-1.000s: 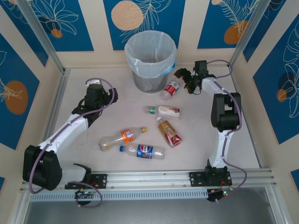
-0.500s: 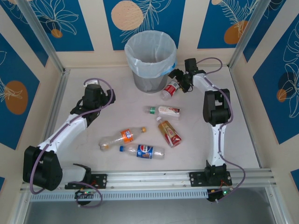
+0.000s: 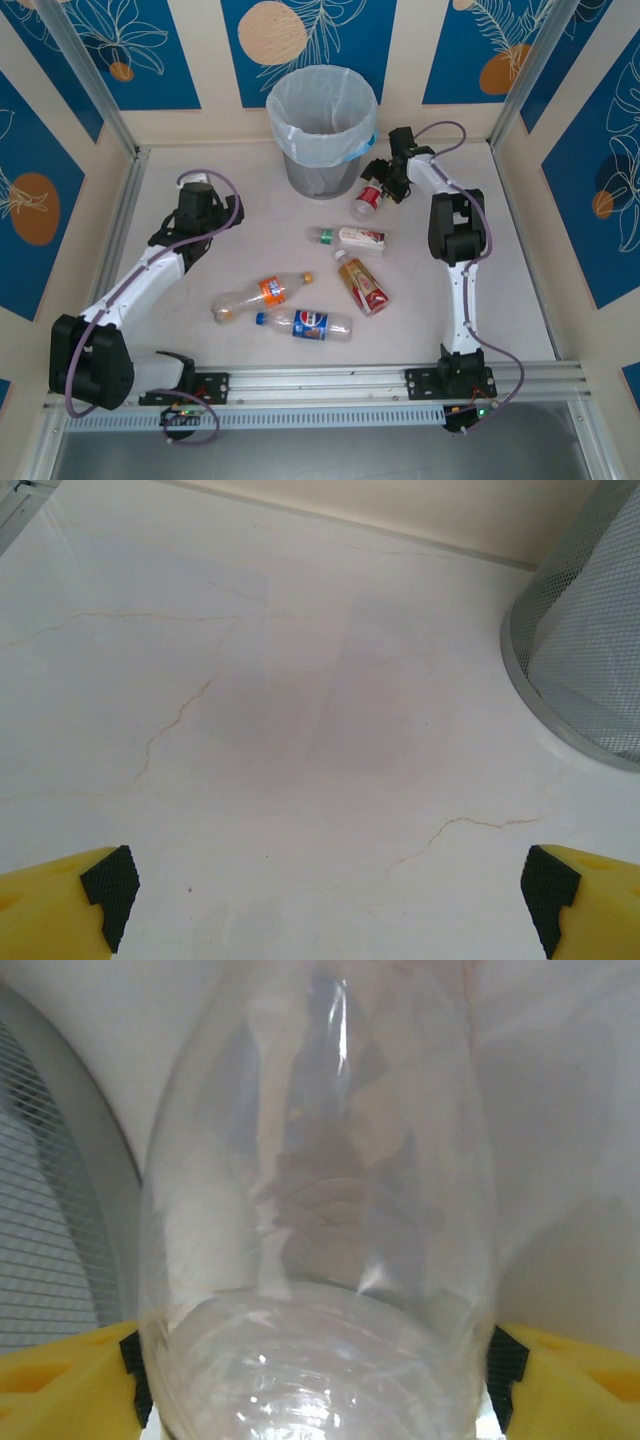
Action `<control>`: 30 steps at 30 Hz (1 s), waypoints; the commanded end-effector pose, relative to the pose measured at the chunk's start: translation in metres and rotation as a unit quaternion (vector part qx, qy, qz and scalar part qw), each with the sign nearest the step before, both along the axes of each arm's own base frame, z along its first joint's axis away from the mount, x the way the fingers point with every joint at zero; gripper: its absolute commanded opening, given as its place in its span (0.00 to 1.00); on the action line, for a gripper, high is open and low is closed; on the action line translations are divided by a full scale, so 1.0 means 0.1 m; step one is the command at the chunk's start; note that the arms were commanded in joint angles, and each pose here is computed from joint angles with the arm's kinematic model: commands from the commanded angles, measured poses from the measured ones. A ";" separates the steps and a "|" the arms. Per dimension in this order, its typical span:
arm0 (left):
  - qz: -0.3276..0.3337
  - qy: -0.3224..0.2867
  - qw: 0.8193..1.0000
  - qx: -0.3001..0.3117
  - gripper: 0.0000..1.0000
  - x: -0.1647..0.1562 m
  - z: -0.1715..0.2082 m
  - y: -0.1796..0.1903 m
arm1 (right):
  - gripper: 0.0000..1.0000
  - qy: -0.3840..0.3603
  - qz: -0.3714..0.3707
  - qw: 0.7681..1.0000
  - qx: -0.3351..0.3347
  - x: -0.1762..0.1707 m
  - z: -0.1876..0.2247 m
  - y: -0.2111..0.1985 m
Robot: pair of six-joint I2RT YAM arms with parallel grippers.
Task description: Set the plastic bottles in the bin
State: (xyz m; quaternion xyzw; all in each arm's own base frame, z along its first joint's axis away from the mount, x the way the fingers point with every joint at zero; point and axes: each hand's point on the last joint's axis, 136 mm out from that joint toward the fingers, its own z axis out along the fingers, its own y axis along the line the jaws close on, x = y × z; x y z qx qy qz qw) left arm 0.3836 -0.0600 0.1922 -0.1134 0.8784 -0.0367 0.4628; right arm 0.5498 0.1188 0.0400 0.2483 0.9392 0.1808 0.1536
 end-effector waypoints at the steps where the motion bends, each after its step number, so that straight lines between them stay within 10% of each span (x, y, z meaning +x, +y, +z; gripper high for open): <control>1: 0.011 0.007 1.000 0.001 0.99 -0.05 -0.04 0.09 | 0.82 0.018 0.017 0.999 -0.019 -0.17 -0.06 -0.08; 30: 0.022 0.019 1.000 0.001 0.99 -0.05 -0.14 0.14 | 0.92 0.046 0.143 0.977 -0.148 -0.40 0.09 -0.54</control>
